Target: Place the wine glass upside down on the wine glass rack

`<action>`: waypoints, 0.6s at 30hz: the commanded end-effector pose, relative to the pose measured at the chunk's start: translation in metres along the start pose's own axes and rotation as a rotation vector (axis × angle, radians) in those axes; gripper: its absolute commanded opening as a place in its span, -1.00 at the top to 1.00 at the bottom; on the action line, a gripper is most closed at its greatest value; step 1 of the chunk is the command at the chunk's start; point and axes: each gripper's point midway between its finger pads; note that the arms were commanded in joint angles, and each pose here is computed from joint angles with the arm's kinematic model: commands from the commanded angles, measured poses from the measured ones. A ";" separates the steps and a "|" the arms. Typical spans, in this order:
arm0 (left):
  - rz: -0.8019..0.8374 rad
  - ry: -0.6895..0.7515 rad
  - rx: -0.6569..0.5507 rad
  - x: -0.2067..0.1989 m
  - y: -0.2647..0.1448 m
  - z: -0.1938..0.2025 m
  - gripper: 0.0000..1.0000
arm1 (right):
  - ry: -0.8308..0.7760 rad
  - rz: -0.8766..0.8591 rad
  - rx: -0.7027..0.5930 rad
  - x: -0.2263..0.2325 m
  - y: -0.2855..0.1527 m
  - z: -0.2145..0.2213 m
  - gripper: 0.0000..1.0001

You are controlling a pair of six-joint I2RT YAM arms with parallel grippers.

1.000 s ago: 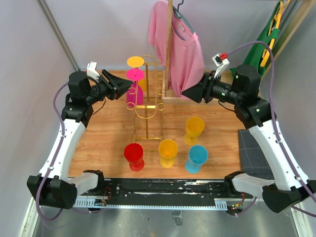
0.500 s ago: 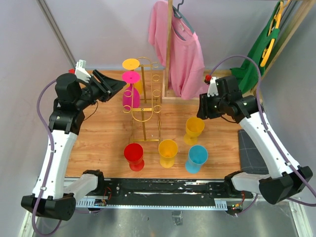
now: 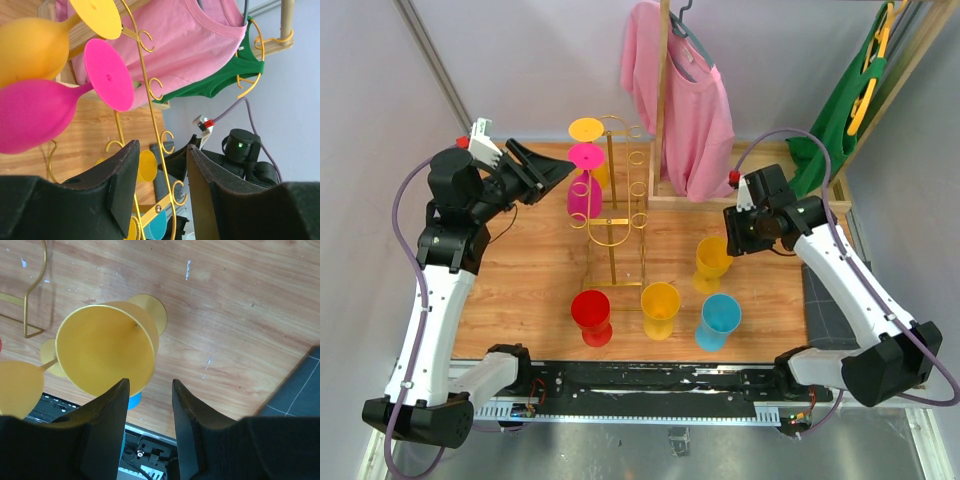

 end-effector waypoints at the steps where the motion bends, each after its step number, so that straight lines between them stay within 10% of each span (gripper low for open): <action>1: 0.074 0.031 -0.002 -0.019 -0.003 -0.002 0.05 | -0.022 0.027 0.065 -0.006 0.012 0.015 0.18; 11: 0.124 0.064 -0.033 -0.042 -0.011 -0.011 0.03 | -0.048 0.032 0.122 -0.001 0.029 0.022 0.28; 18: 0.141 0.065 -0.034 -0.047 -0.013 -0.011 0.02 | -0.052 0.040 0.145 0.000 0.036 0.023 0.83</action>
Point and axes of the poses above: each gripper's point midway between its finger pads, its own y axis out along the fingers, its own x axis along the line the jaws close on, z = x × y, and after that the axes turned 5 degrees about -y, right-handed
